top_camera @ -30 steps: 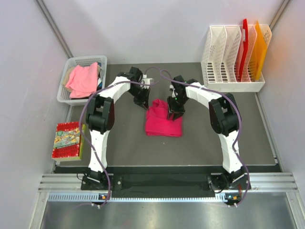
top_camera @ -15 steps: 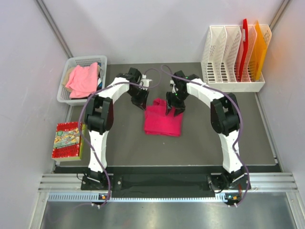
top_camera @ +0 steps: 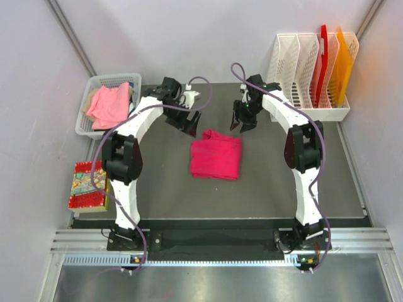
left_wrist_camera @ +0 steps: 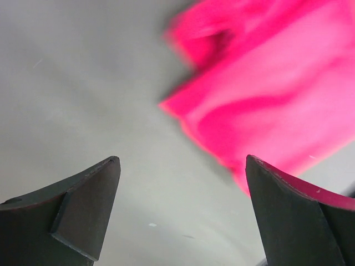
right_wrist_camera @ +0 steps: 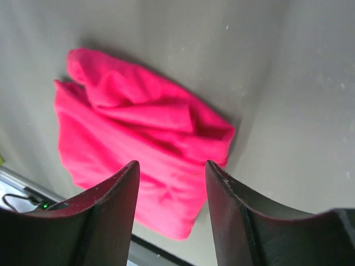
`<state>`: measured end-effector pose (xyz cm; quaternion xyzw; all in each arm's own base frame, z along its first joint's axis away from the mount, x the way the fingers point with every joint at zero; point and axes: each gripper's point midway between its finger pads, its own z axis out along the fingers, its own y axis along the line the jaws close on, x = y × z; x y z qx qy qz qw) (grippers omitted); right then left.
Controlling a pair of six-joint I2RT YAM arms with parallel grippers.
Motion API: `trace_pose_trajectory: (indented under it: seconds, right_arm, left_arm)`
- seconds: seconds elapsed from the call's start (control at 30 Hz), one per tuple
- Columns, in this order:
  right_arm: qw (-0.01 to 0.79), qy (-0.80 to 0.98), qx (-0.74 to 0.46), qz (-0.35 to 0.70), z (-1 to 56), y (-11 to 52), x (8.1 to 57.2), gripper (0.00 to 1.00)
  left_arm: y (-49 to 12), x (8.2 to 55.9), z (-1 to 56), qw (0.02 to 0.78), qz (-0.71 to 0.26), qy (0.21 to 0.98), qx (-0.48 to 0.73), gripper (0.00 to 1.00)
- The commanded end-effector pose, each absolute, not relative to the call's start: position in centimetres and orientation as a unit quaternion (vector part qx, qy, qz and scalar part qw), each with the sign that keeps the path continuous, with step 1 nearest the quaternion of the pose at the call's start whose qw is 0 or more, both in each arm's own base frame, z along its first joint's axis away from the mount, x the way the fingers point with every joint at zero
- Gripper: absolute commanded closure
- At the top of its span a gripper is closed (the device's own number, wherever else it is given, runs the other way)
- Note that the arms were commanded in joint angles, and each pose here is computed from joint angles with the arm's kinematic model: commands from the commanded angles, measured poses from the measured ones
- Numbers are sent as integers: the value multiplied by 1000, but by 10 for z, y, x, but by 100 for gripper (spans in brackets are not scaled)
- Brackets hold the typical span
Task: Fold and stack the t-shirts
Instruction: Smooth out wrinkles on the folded tshirt, then put the neatly folded tshirt into the corner of the board with the right arm
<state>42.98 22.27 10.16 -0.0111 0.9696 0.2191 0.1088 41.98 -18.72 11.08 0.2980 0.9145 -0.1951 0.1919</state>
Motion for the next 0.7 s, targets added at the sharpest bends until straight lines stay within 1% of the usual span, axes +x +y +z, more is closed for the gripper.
trace_pose_trajectory:
  seconds: [0.0, 0.07, 0.17, 0.27, 0.43, 0.6, 0.67]
  right_arm:
    - [89, 971, -29, 219, 74, 226, 436, 49]
    - [84, 972, -28, 218, 62, 225, 437, 50]
    - [74, 973, -23, 216, 52, 222, 437, 51]
    - [72, 974, -23, 213, 47, 219, 434, 52]
    - [58, 976, -20, 208, 40, 214, 419, 52]
    - [49, 977, -16, 207, 40, 208, 398, 53]
    - [49, 977, -17, 208, 44, 208, 392, 54]
  left_arm:
    - [-267, 345, 193, 210, -289, 834, 421, 1]
    - [-298, 312, 187, 181, -317, 811, 457, 1]
    - [-324, 288, 164, 150, -328, 801, 478, 1]
    - [-337, 286, 128, 104, -335, 811, 468, 1]
    - [-330, 295, 86, 74, -301, 833, 458, 1]
    - [-301, 290, 52, 47, -271, 851, 447, 1]
    - [-293, 290, 48, 48, -262, 855, 445, 1]
